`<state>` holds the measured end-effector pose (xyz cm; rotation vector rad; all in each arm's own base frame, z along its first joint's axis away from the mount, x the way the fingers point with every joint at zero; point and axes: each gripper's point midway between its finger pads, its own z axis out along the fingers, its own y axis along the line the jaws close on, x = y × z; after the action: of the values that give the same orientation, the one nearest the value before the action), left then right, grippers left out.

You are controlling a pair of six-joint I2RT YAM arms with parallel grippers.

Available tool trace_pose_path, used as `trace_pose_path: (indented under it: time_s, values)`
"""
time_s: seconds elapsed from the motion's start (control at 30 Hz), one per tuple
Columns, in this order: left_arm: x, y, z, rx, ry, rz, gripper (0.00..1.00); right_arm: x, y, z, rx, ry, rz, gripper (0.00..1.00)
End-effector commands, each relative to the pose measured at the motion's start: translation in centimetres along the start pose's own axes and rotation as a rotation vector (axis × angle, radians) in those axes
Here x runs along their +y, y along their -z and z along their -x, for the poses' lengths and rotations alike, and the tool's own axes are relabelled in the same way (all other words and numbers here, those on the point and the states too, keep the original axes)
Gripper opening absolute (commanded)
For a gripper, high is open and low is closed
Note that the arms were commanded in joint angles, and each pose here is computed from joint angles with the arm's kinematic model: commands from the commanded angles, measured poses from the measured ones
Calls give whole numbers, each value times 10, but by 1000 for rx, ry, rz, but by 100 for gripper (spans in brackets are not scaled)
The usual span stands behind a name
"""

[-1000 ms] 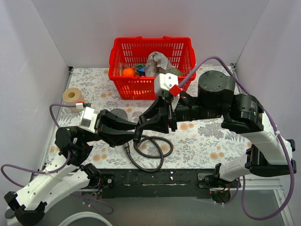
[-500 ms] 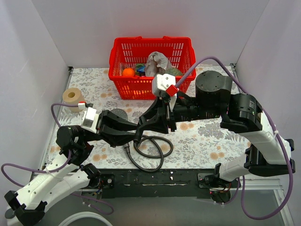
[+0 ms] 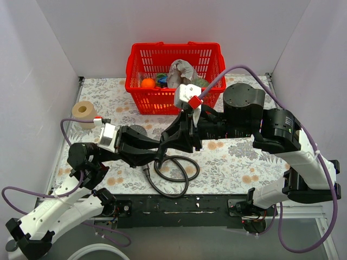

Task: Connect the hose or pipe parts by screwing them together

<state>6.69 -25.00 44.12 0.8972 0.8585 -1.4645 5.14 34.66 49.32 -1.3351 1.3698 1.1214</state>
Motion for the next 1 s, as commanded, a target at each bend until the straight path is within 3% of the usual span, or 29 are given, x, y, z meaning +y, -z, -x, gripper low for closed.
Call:
trace_pose_path:
  time_s: [0.0,0.4,0.97]
  values:
    - [0,-5,45,-125,-142,33,0,-15,-12,-22,78,-43,-81,1]
    - [22,-6,59,-167,-188,149,0,-47,-10,-46,141,-153,-296,1]
    - [29,-7,76,-209,-226,188,0,-72,-17,-76,140,-371,-511,1]
